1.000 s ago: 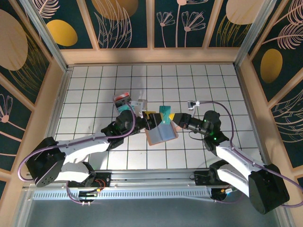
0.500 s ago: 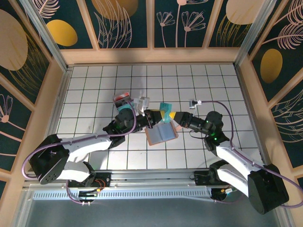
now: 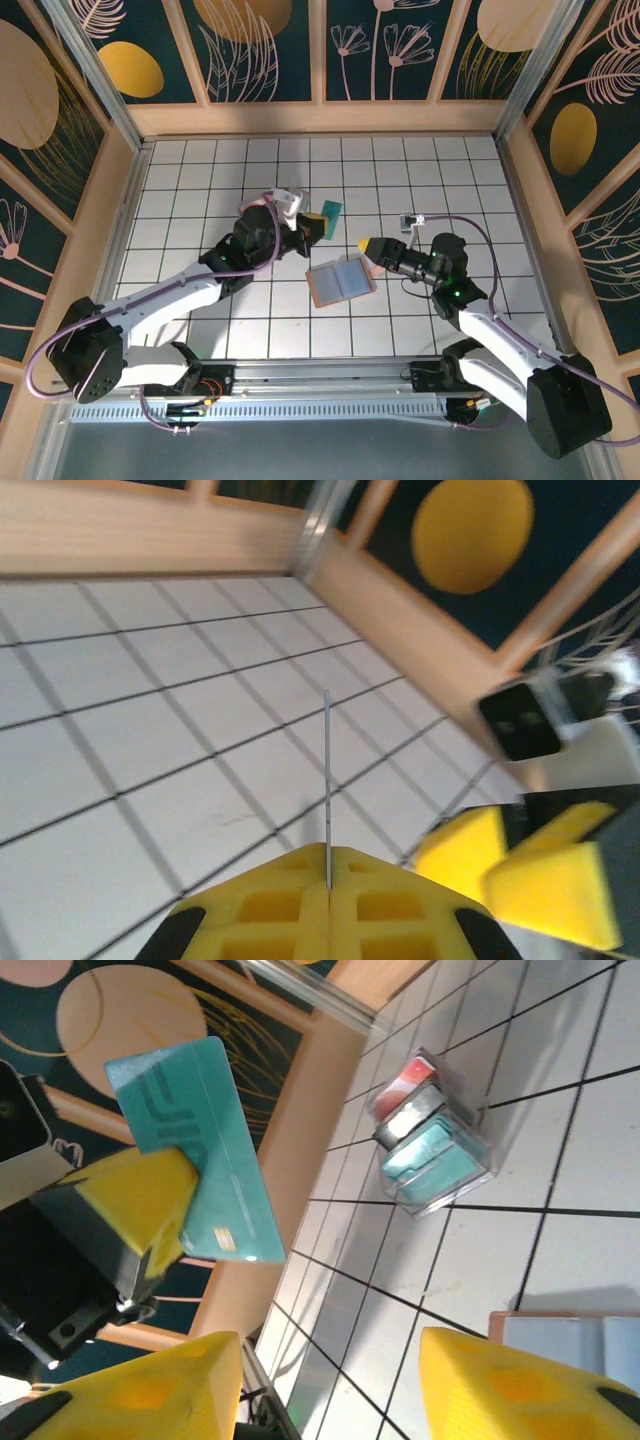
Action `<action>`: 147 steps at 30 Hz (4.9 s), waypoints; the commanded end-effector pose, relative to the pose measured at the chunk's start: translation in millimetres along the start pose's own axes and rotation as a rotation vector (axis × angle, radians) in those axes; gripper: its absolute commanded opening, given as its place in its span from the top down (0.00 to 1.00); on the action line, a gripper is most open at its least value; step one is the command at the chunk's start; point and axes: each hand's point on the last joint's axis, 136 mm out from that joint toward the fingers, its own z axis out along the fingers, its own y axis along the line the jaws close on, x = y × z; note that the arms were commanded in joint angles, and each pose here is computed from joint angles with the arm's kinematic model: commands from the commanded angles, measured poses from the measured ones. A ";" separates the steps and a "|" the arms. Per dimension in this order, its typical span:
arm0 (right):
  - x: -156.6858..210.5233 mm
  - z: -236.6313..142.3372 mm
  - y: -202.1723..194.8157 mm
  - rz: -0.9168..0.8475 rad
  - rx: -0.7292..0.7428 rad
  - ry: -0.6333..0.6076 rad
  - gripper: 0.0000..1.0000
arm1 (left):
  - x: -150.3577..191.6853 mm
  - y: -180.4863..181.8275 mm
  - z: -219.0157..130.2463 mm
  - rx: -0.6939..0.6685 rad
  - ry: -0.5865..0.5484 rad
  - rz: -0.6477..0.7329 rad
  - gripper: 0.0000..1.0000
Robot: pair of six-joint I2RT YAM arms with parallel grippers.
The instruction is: Take the credit cards out of the card holder
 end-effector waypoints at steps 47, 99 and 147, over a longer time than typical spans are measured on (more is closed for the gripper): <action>-29.8 -54.6 -66.5 0.027 0.562 -0.215 0.37 | 77.0 179.2 -36.8 0.017 0.708 0.843 1.00; -18.6 -50.3 -77.2 0.060 0.568 -0.180 0.40 | 94.3 222.0 -0.5 0.019 0.800 0.619 0.98; -83.3 -147.2 -100.7 -0.166 1.065 -0.471 0.01 | -23.1 267.7 -144.7 -1.080 -0.069 0.085 0.01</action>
